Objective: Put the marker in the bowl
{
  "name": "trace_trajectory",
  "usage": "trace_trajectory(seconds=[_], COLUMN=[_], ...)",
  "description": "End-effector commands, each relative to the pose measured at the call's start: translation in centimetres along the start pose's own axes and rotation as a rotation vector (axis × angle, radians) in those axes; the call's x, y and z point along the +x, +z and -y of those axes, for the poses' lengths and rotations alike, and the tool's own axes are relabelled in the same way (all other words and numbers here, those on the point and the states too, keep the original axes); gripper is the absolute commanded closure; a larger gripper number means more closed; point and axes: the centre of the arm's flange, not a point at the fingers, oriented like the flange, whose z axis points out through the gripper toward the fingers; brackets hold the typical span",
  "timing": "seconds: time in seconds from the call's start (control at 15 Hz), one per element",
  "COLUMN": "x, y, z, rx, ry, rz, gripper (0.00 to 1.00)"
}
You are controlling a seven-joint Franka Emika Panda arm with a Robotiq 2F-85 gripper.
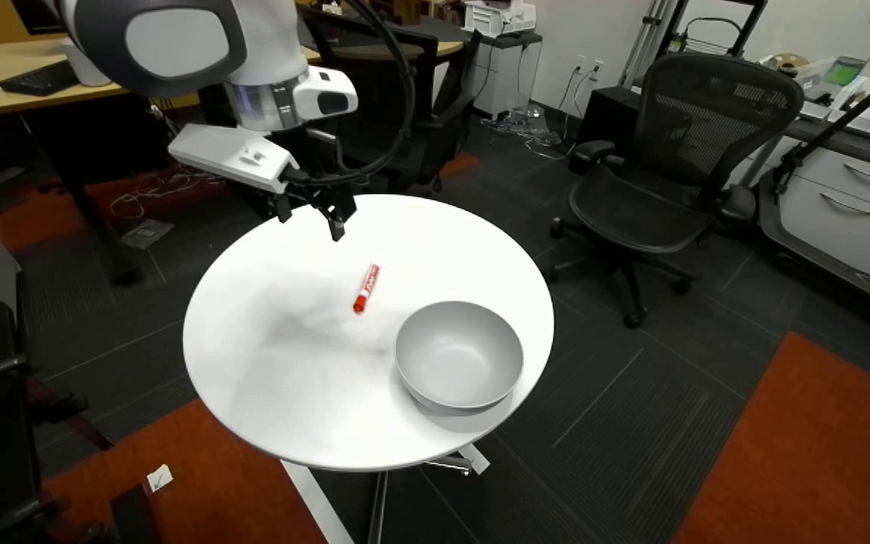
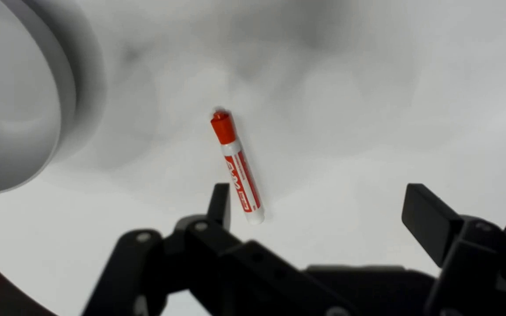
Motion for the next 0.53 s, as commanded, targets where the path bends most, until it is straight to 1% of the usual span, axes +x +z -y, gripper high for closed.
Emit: trace_trajectory(seconds=[0.0, 0.47], x=[2.0, 4.0], y=[1.5, 4.6], z=[-1.6, -3.9], rx=[0.010, 0.047], ry=[-0.085, -0.164], rz=[0.004, 0.025], gripper=[0.00, 0.00])
